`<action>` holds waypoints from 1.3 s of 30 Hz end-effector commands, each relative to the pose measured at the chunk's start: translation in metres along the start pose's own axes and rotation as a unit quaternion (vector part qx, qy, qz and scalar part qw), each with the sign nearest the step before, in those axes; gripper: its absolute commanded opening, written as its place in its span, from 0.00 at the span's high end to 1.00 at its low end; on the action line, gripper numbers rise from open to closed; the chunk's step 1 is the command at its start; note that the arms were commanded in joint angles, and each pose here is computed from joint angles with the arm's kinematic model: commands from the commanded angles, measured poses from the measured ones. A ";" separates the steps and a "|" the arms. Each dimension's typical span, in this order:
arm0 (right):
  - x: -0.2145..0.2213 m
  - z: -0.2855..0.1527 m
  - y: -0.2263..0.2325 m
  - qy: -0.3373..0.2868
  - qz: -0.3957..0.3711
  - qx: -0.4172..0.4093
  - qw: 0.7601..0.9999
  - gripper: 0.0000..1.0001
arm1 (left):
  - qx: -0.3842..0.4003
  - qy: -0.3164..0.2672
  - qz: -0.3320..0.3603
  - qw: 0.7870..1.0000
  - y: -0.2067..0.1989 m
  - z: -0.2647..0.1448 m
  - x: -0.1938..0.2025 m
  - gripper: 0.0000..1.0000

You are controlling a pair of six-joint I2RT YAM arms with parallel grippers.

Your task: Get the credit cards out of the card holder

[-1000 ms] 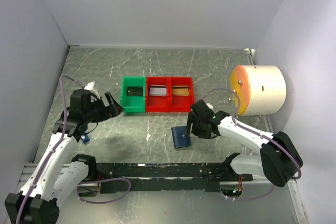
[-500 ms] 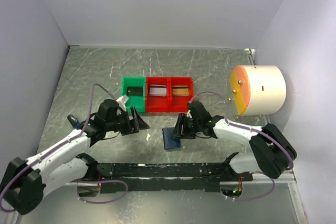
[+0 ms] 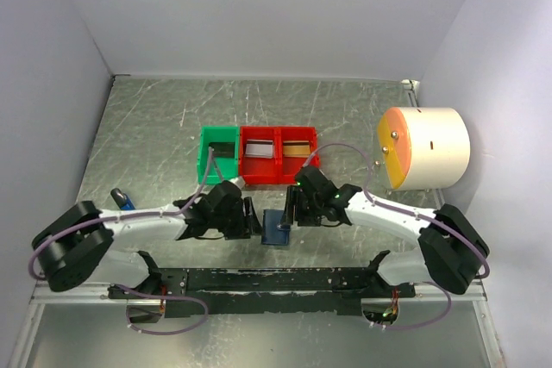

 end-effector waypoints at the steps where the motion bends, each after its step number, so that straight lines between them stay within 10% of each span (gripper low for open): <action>1: -0.004 -0.016 0.000 -0.031 -0.024 0.070 0.997 0.47 | 0.000 -0.035 0.014 0.999 -0.025 0.017 -0.010 0.35; 14: 0.003 -0.009 0.028 -0.043 -0.048 0.083 0.994 0.61 | -0.026 -0.028 -0.012 0.999 -0.007 0.039 0.005 0.56; 39: 0.013 0.013 0.014 0.000 -0.092 0.232 0.968 0.70 | -0.064 -0.012 -0.019 0.998 0.007 0.043 0.020 0.63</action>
Point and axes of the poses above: each gripper's point midway between its finger pads, its own z axis out along the fingers, its own y axis along the line the jaws close on, x = y × z, the point moved 7 cm from there along -z, back along the fingers, and after that the axes turned 1 degree about z, right-handed, at the moved point
